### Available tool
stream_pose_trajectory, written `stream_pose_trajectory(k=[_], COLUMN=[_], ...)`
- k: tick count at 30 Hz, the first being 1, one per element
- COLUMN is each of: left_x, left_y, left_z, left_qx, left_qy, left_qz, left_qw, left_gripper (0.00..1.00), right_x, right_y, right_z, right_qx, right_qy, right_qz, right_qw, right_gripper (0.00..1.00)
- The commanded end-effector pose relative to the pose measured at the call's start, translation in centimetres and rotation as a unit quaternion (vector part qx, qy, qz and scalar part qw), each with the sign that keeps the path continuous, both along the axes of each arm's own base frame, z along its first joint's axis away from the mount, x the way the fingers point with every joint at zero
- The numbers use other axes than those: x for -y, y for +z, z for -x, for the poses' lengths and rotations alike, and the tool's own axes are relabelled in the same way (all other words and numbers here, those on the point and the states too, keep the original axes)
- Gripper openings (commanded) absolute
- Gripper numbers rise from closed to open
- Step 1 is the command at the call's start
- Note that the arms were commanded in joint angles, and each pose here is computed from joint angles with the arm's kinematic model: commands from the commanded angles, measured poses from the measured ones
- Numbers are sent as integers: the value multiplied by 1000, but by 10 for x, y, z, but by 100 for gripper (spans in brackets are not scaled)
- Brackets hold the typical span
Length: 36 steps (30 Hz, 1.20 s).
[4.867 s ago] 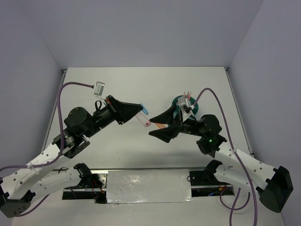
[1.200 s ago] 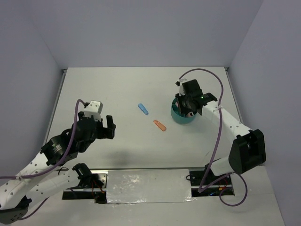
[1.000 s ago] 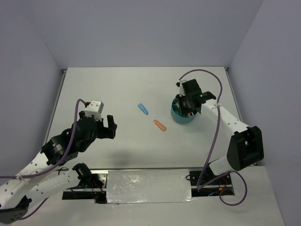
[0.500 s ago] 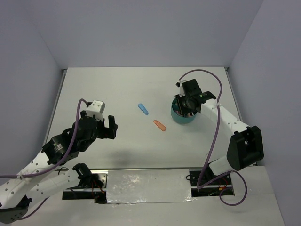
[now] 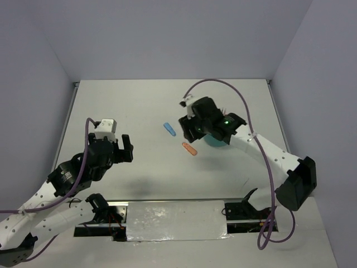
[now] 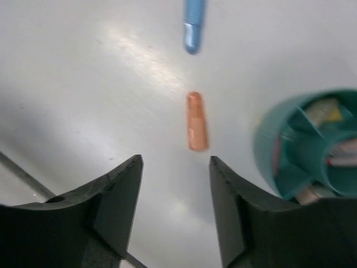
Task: Sort the stationery into containers
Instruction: Pick up the stationery from the center of the board.
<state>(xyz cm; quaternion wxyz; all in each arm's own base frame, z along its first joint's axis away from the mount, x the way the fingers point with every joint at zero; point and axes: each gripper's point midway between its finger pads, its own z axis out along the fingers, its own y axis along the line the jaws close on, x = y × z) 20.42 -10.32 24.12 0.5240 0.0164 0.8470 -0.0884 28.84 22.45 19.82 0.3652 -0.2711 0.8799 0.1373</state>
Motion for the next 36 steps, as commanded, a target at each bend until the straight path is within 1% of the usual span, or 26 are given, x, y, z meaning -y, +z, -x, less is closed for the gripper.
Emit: stream_pose_trajectory(k=[1, 2, 3, 5, 7, 10, 15, 23, 27, 34, 36], left_x=[-34, -36, -37, -36, -35, -33, -29, -28, -27, -24, -24], left_y=[8, 8, 9, 12, 13, 12, 9, 10, 10, 9, 9], left_z=[-5, -4, -4, -4, -3, -3, -5, -4, -4, -5, -5], left_qx=[11, 12, 14, 20, 21, 21, 14, 17, 16, 16, 15], left_qy=[101, 110, 112, 106, 100, 96, 89, 83, 81, 73, 72], left_qz=[-10, -6, -5, 3, 7, 7, 1, 5, 5, 4, 4], left_qw=[995, 994, 994, 994, 995, 995, 996, 996, 997, 997, 997], left_gripper=[99, 99, 99, 99, 99, 99, 99, 99, 99, 99, 99], right_x=[-15, -18, -19, -28, -33, -31, -28, -32, -25, -20, -22], right_y=[-39, -60, -69, -86, -97, -121, -144, -162, -173, -195, -198], right_z=[6, 3, 0, -4, -2, 0, 0, -6, -19, -17, -17], right_qx=[-31, -49, -53, -61, -67, -71, -72, -79, -83, -108, -112], right_qy=[37, 36, 34, 44, 59, 66, 74, 86, 68, 66, 69], right_qz=[75, 99, 108, 113, 123, 166, 193, 198, 208, 212, 208], right_qw=[996, 993, 992, 991, 988, 981, 976, 973, 972, 969, 969], right_gripper=[66, 68, 69, 69, 68, 67, 63, 55, 53, 51, 49])
